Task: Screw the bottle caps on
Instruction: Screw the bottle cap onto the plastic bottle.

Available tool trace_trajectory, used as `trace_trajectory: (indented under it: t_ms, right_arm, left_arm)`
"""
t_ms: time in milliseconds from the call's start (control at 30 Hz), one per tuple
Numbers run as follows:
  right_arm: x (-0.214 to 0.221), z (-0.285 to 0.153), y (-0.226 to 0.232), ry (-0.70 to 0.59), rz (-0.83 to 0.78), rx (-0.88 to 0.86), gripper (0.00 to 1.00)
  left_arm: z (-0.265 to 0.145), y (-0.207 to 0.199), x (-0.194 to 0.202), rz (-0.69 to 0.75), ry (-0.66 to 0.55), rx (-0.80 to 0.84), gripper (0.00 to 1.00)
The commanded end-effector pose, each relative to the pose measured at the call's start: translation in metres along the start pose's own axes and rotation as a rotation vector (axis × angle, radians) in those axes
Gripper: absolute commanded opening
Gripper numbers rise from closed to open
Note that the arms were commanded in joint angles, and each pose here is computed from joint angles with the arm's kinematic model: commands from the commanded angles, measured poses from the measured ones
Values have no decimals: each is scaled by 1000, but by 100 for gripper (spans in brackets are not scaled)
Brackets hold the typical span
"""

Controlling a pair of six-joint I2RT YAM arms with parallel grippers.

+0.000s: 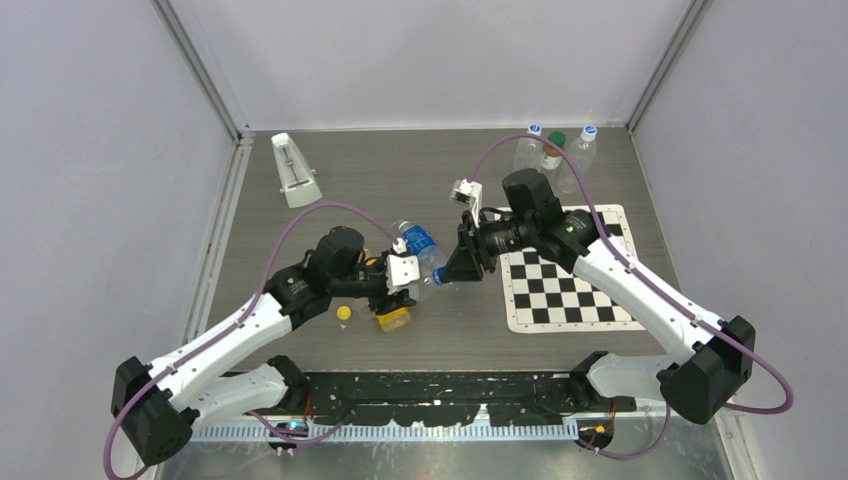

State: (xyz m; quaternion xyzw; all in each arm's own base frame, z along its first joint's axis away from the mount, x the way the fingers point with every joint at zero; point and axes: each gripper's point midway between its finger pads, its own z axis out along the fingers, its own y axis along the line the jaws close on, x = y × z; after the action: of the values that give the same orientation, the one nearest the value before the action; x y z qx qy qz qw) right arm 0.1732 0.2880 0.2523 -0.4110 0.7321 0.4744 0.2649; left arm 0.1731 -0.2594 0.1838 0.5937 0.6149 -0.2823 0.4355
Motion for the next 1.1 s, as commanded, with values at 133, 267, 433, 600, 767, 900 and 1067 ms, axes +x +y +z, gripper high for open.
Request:
trace_trajectory:
  t_ms: [133, 267, 433, 600, 767, 900, 1067]
  right_arm:
    - [-6, 2, 5, 10, -55, -10, 17]
    - [-4, 4, 4, 14, -53, -9, 17]
    - [-3, 6, 5, 17, -48, -27, 16]
    - [1, 9, 7, 31, -45, -58, 15]
    - [2, 12, 7, 48, -24, -80, 14]
    - [0, 16, 1, 53, 26, -54, 14]
    - [-4, 20, -2, 36, 87, -39, 14]
  left_arm:
    - [-6, 6, -38, -37, -78, -8, 16]
    - [-5, 6, -40, -53, -87, -5, 16]
    - [-5, 2, -45, -67, -101, 21, 16]
    - [-5, -3, -48, -72, -115, 46, 15]
    - [-6, 0, -48, -50, -123, 30, 13]
    - [-8, 7, -51, -33, -137, -15, 12]
    - [-10, 16, -62, -45, -178, -67, 12]
